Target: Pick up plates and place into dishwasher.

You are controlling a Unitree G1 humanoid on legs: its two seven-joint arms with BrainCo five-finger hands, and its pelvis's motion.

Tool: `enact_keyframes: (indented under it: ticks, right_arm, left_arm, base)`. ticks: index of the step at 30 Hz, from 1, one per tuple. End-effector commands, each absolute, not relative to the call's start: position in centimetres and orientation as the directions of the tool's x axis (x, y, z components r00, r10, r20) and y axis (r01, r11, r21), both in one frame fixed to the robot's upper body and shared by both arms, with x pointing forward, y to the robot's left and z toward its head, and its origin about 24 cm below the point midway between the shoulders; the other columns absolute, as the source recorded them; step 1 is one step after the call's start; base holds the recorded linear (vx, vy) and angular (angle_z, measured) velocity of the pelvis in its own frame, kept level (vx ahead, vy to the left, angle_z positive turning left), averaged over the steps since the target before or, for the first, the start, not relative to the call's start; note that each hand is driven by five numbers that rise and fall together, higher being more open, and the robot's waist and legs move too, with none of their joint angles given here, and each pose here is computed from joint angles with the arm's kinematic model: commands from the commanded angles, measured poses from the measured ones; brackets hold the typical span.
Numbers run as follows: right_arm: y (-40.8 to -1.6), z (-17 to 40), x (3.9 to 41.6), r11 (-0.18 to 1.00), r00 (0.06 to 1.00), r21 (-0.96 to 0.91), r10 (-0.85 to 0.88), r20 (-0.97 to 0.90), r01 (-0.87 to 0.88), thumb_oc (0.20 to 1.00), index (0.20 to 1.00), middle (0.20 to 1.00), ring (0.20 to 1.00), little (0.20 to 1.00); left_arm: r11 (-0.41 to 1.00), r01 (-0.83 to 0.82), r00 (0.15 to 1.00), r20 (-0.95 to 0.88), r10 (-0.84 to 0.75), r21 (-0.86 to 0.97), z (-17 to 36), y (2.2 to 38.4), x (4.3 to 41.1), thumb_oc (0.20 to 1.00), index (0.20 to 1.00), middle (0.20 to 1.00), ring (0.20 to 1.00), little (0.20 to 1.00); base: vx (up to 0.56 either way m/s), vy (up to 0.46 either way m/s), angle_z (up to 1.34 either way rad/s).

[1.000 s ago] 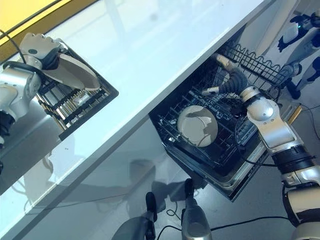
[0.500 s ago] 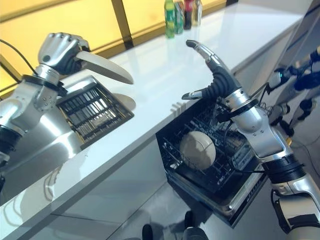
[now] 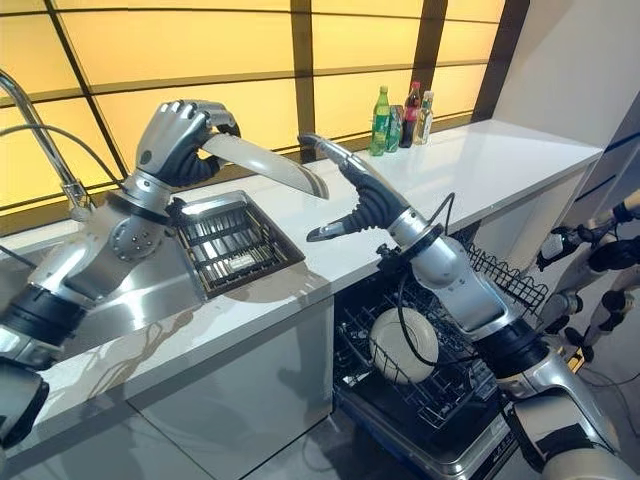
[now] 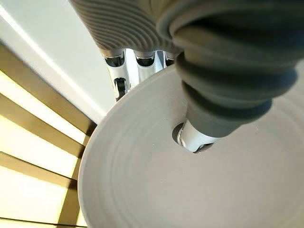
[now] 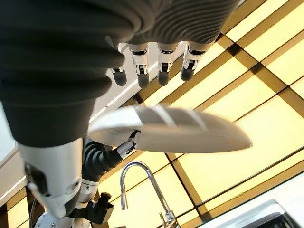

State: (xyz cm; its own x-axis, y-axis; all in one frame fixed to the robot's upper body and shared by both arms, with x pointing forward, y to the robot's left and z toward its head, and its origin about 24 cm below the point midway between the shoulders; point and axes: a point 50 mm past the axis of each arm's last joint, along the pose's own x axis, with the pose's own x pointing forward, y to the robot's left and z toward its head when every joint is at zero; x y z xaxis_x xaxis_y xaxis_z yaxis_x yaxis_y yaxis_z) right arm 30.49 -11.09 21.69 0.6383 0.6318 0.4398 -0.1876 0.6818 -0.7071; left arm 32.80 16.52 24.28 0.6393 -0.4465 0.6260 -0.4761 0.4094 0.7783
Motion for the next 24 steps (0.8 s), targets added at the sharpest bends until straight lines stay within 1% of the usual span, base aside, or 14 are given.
enact_keyframes:
  ticks: [1,5,9,10,11,12,17,20,24]
  right_arm:
    - [-10.3,25.2,31.1,0.695,0.591,-0.713,0.615,0.522,-0.094,1.0,1.0,1.0,1.0,1.0]
    - [-9.7,24.9,31.6,0.703,0.605,-0.705,0.602,0.521,-0.092,1.0,1.0,1.0,1.0,1.0]
    - [-9.5,24.9,32.1,0.743,0.616,-0.663,0.567,0.547,-0.096,1.0,1.0,1.0,1.0,1.0]
    - [-9.6,24.9,32.1,0.756,0.616,-0.649,0.553,0.562,-0.086,0.875,0.875,0.875,0.875,0.875]
    - [-9.6,25.0,32.1,0.766,0.617,-0.638,0.54,0.573,-0.078,0.573,0.573,0.573,0.573,0.573]
    - [-9.8,25.2,32.2,0.792,0.616,-0.607,0.513,0.598,-0.07,0.2,0.2,0.2,0.2,0.2]
    - [-10.8,25.3,32.1,0.84,0.613,-0.542,0.424,0.667,0.008,0.2,0.2,0.2,0.2,0.2]
    - [-11.6,25.0,32.0,0.846,0.614,-0.531,0.395,0.683,0.046,0.2,0.2,0.2,0.2,0.2]
    - [-12.7,24.2,31.9,0.835,0.642,-0.546,0.383,0.664,0.067,0.2,0.2,0.2,0.2,0.2]
  left_arm:
    - [0.552,-0.462,0.583,0.707,-0.4,0.694,26.4,15.9,32.3,0.2,0.2,0.2,0.2,0.2]
    - [0.614,-0.385,0.592,0.695,-0.409,0.689,25.5,14.4,32.1,0.2,0.2,0.2,0.2,0.2]
    - [0.671,-0.299,0.605,0.678,-0.417,0.679,24.2,13.2,31.8,0.2,0.2,0.2,0.2,0.2]
    - [0.681,-0.283,0.608,0.676,-0.418,0.676,24.0,13.1,31.7,0.2,0.2,0.2,0.2,0.2]
    - [0.688,-0.269,0.61,0.672,-0.42,0.674,23.8,12.9,31.7,0.2,0.2,0.2,0.2,0.2]
    - [0.701,-0.239,0.615,0.663,-0.426,0.672,23.4,12.7,31.6,0.2,0.2,0.2,0.2,0.2]
    - [0.7,-0.182,0.625,0.631,-0.46,0.69,22.1,12.0,31.1,0.2,0.2,0.2,0.2,0.2]
    - [0.688,-0.16,0.63,0.609,-0.481,0.708,21.5,12.0,30.8,0.2,0.2,0.2,0.2,0.2]
    - [0.675,-0.144,0.629,0.594,-0.502,0.723,20.9,12.4,30.3,0.2,0.2,0.2,0.2,0.2]
  base:
    - [0.02,-0.044,0.0]
    - [0.02,-0.032,0.04]
    - [0.03,-0.032,0.05]
    - [0.02,-0.032,0.03]
    - [0.0,0.0,0.0]
    - [0.02,-0.028,0.04]
    - [0.01,-0.016,0.04]
    - [0.0,0.0,0.0]
    - [0.01,-0.008,0.0]
